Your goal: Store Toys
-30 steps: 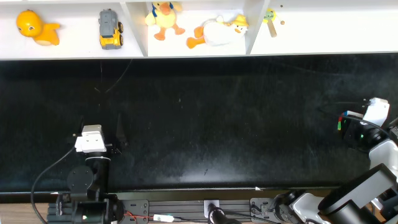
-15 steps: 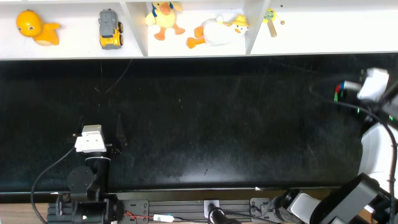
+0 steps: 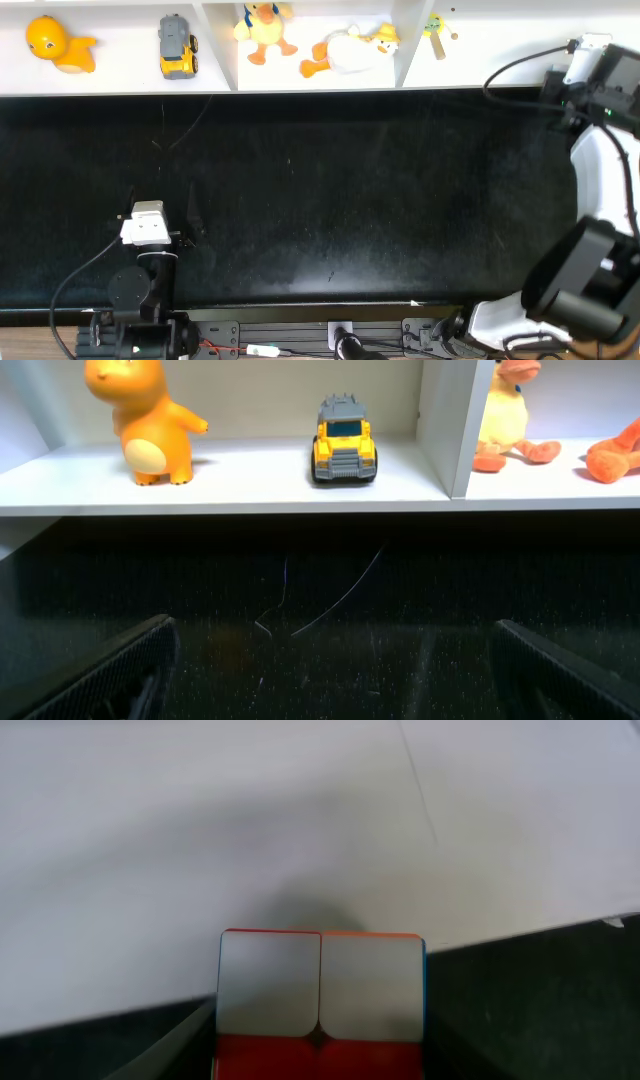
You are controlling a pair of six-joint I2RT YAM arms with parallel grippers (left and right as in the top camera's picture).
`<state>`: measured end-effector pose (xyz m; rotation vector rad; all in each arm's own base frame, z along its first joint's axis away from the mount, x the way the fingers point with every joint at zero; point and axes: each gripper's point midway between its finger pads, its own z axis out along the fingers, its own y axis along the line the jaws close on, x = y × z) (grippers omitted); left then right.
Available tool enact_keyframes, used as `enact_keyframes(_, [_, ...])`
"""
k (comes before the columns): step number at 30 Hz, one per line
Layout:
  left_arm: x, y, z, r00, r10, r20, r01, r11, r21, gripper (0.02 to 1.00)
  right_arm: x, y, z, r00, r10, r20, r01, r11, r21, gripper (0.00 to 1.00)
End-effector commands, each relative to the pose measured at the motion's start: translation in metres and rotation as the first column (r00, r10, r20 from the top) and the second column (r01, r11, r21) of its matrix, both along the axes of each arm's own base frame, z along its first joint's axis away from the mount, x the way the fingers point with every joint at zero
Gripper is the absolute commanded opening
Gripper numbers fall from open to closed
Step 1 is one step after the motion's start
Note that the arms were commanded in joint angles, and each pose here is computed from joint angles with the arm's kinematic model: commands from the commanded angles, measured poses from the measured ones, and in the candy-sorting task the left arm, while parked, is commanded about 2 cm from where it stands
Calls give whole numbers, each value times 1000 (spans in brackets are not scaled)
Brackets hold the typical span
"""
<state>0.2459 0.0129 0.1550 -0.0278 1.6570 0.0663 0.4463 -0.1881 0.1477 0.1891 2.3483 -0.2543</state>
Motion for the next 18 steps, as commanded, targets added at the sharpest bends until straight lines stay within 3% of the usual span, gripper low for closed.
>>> enact_keyframes(1, [0,-1,1,1000,-7,7,7,1000,-7,998,29,-14,31,994,-59,95,57,998,22,494])
enact_keyframes(9, [0,-2,1,1000,-7,7,7,1000,-7,998,59,4,51,985,-12,174,-5,995,100,516])
enact_keyframes(18, [0,-1,1,1000,-7,7,7,1000,-7,998,73,33,33,987,32,159,-61,982,177,522])
